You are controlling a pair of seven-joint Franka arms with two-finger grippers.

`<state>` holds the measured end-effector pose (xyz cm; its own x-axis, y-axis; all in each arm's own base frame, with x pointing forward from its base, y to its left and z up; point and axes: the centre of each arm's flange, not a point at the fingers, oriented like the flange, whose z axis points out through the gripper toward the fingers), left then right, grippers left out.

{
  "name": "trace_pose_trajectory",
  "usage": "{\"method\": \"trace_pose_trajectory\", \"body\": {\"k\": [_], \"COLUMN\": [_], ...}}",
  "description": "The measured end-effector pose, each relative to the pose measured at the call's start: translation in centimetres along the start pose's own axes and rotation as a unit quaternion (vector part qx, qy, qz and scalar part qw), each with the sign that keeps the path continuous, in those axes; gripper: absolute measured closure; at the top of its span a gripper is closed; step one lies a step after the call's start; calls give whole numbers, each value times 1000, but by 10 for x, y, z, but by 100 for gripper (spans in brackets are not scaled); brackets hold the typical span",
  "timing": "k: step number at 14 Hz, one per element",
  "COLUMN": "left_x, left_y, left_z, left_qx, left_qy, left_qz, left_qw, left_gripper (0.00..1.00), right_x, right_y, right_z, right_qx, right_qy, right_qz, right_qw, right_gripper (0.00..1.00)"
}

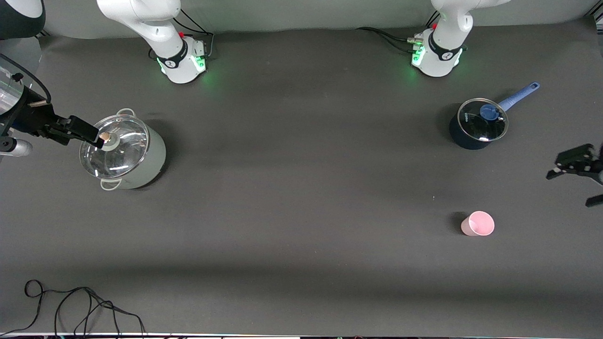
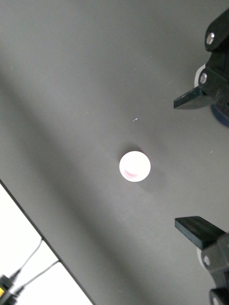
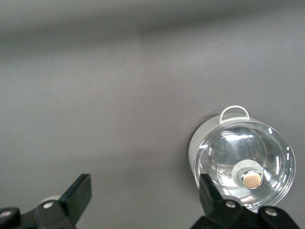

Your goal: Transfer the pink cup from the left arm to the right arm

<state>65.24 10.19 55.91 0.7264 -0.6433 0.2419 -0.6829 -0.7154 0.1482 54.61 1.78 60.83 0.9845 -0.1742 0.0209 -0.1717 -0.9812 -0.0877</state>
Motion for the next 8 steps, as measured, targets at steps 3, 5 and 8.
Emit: {"method": "trace_pose_trajectory", "body": {"k": [3, 5, 8], "left_x": [-51, -81, -136], "left_y": [-55, -85, -125], "left_z": [20, 45, 102], "left_qx": [-45, -69, -109], "left_qy": [65, 103, 177], "left_qz": [61, 91, 123], "left_qw": [995, 988, 970], "left_gripper": [0, 0, 0], "right_x": [0, 0, 0], "right_y": [0, 0, 0], "right_z": [0, 0, 0], "right_qx": [0, 0, 0], "right_qy": [0, 0, 0], "right_qz": [0, 0, 0], "right_qw": [1000, 1000, 1000], "right_gripper": [0, 0, 0]}}
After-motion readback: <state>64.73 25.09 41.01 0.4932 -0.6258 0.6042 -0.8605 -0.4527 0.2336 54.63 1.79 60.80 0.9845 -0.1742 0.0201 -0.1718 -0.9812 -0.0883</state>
